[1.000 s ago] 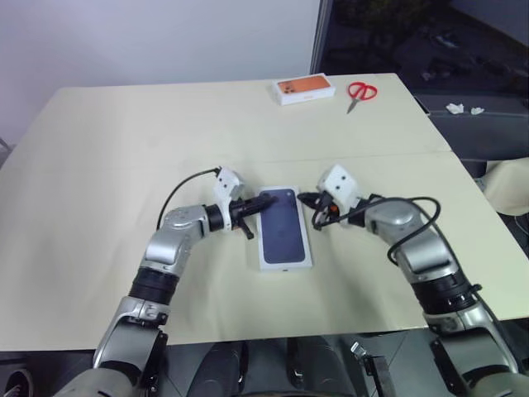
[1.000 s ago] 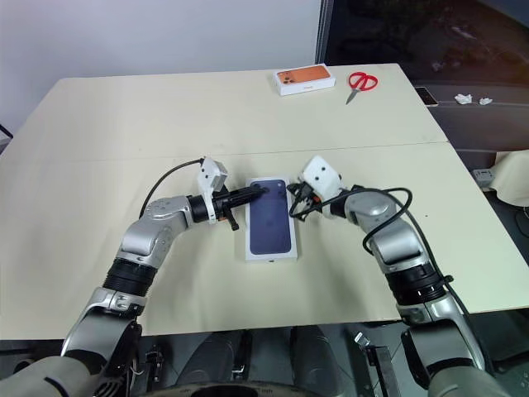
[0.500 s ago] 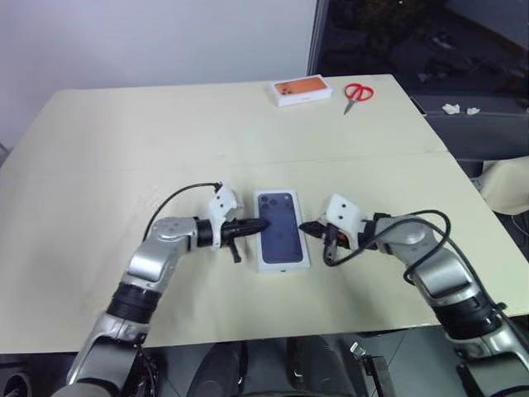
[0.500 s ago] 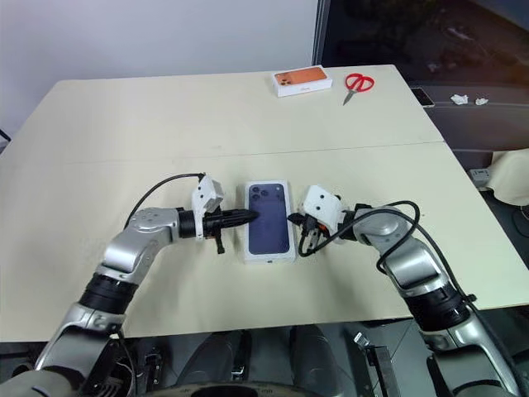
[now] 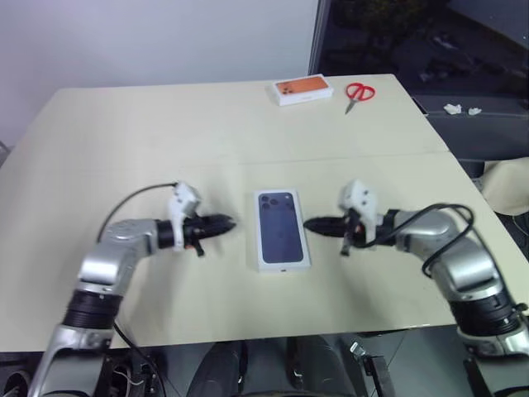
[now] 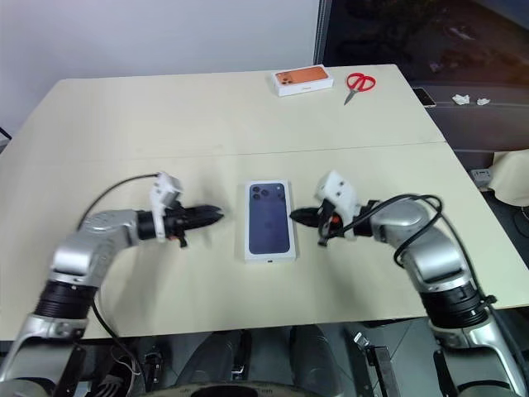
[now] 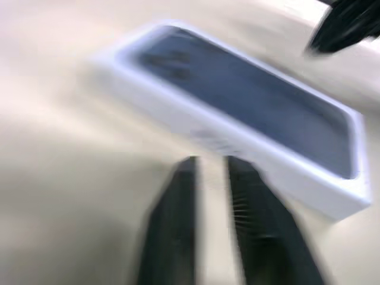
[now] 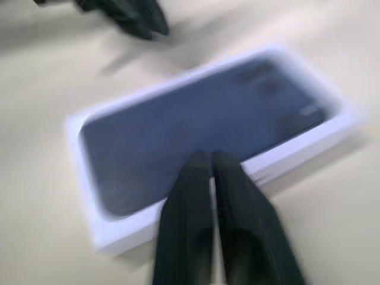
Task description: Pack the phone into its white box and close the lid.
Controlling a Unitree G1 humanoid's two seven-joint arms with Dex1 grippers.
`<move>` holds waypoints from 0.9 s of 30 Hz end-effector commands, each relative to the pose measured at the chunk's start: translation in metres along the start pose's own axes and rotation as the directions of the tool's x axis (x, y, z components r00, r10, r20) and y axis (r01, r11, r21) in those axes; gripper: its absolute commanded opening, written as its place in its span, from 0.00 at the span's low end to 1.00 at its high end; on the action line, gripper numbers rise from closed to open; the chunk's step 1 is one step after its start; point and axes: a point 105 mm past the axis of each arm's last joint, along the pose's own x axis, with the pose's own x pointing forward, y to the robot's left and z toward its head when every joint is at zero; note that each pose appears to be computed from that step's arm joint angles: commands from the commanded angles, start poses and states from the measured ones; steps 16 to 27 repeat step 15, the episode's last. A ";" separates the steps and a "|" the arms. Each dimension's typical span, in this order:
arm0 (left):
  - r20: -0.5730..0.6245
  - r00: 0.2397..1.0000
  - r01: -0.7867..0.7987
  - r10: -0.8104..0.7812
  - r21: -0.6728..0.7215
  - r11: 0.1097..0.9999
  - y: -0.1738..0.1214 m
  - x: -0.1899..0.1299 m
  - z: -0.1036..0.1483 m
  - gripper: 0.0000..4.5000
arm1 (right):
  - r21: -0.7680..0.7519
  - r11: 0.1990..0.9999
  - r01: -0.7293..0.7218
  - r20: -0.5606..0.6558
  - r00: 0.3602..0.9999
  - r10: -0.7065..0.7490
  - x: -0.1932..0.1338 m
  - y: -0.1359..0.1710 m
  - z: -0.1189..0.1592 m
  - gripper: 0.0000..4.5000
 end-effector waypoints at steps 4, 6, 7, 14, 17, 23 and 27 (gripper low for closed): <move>0.054 0.997 -0.050 0.046 0.077 0.996 0.017 -0.042 0.032 0.97 | -0.049 0.998 0.027 0.032 0.999 -0.025 -0.023 -0.014 0.010 0.77; 0.037 0.995 -0.097 0.093 0.098 0.990 0.027 -0.060 0.032 1.00 | -0.064 0.998 0.023 0.037 0.999 -0.021 -0.032 -0.018 0.015 0.99; 0.024 0.994 -0.113 0.110 0.112 0.987 0.030 -0.066 0.030 1.00 | -0.071 0.997 0.018 0.036 0.999 -0.016 -0.036 -0.019 0.016 0.99; -0.036 0.989 -0.136 0.143 0.150 0.979 0.032 -0.093 0.014 1.00 | -0.063 0.998 -0.021 0.009 1.000 0.021 -0.051 -0.023 0.016 0.99; -0.034 0.986 -0.154 0.162 0.161 0.975 0.035 -0.096 0.013 1.00 | -0.058 0.998 -0.021 0.016 1.000 0.022 -0.052 -0.023 0.017 0.99; -0.034 0.986 -0.154 0.162 0.161 0.975 0.035 -0.096 0.013 1.00 | -0.058 0.998 -0.021 0.016 1.000 0.022 -0.052 -0.023 0.017 0.99; -0.034 0.986 -0.154 0.162 0.161 0.975 0.035 -0.096 0.013 1.00 | -0.058 0.998 -0.021 0.016 1.000 0.022 -0.052 -0.023 0.017 0.99</move>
